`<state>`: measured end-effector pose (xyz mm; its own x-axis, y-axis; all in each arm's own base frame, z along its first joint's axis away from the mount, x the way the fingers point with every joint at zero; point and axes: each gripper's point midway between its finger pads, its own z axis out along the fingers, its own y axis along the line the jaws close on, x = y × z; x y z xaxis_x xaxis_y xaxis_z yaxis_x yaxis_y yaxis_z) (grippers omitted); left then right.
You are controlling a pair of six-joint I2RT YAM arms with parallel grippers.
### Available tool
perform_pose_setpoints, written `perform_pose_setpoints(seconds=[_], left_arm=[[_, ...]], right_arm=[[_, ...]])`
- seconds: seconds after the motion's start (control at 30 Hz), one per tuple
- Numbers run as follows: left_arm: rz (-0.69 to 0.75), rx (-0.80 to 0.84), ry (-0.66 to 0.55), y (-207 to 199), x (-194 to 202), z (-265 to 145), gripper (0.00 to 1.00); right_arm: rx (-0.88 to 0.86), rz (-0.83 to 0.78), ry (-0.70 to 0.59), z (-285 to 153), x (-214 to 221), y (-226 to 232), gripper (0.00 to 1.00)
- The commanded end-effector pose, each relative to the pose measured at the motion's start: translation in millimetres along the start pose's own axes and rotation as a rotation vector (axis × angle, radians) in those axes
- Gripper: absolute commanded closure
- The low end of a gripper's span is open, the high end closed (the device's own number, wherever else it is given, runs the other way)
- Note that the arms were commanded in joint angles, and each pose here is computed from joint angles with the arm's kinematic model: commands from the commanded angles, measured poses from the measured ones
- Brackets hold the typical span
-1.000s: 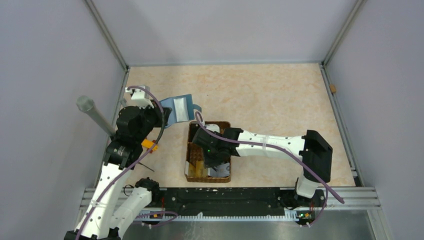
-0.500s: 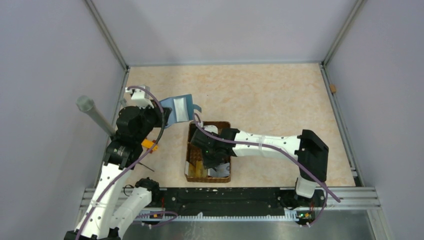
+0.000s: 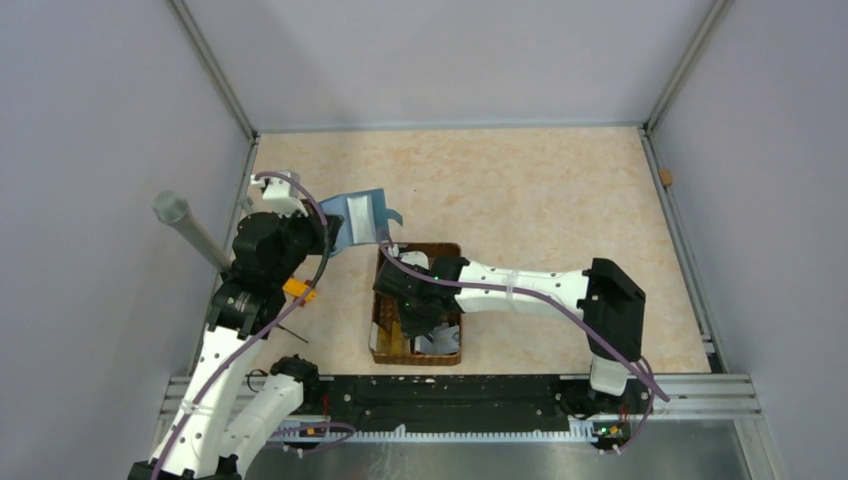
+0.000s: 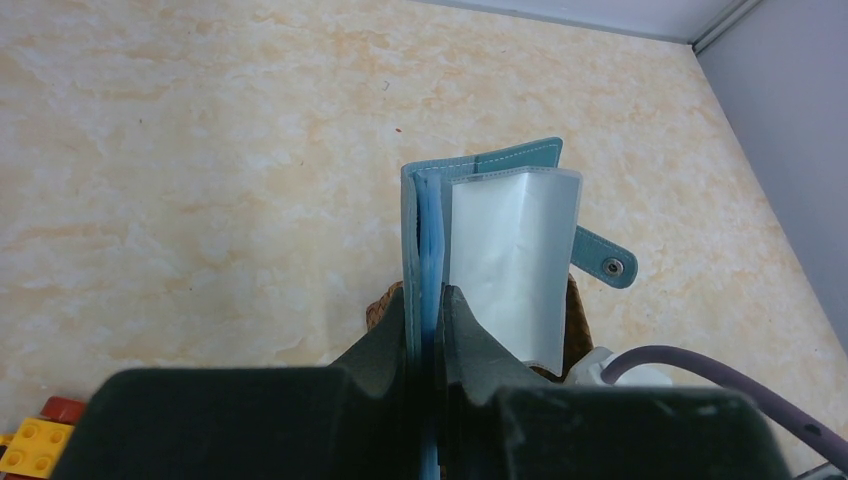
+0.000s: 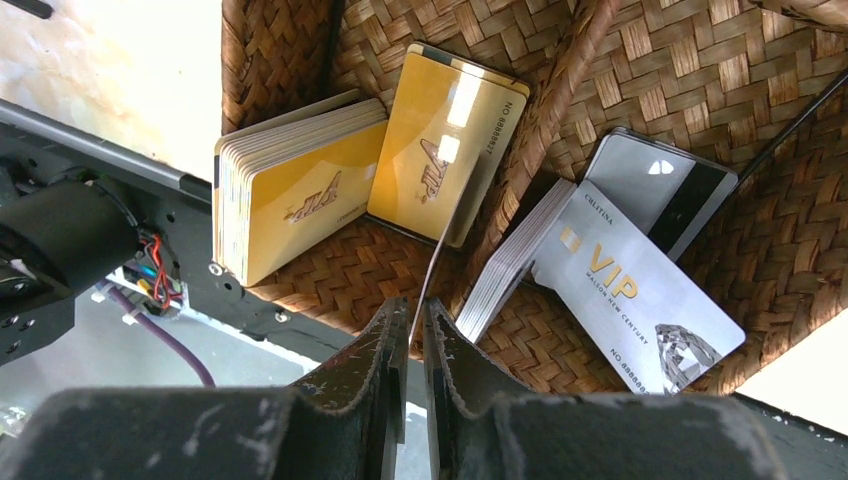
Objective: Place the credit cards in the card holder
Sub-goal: Pick up the credit card from the storage box.
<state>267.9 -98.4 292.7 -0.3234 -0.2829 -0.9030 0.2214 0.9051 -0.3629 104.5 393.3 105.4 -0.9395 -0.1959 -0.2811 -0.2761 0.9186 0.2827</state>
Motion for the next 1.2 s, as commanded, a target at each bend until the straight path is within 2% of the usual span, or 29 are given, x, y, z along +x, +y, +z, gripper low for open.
perform_pose_setpoints(seconds=[0.0, 0.2, 0.3, 0.43, 0.6, 0.87, 0.97, 1.17], left_arm=[[0.017, 0.026, -0.045, -6, -11, -2, 1.0], [0.019, 0.024, -0.051, -6, -12, -3, 1.0], [0.025, 0.017, -0.053, -5, -12, -3, 1.0], [0.032, 0.005, -0.057, -2, -13, -4, 1.0], [0.047, 0.032, -0.057, -6, -12, -4, 1.0], [0.093, 0.152, -0.083, -25, -15, -10, 1.0], [0.109, 0.213, -0.052, -35, -9, -6, 1.0], [0.153, 0.474, 0.051, -73, 13, -7, 1.0]], right_arm=[[0.003, -0.037, -0.009, -2, -1, 11, 0.88], [0.038, -0.054, 0.003, 4, 1, 10, 0.88], [0.044, -0.059, -0.026, -3, -6, 12, 0.93], [0.031, -0.068, -0.084, -25, -20, 17, 1.0], [0.046, -0.104, -0.131, -56, -35, 12, 1.0], [0.124, -0.322, -0.176, -127, -60, -35, 1.0], [0.058, -0.408, -0.191, -152, -64, -44, 1.0], [-0.282, -0.536, -0.198, -193, -61, -33, 1.0]])
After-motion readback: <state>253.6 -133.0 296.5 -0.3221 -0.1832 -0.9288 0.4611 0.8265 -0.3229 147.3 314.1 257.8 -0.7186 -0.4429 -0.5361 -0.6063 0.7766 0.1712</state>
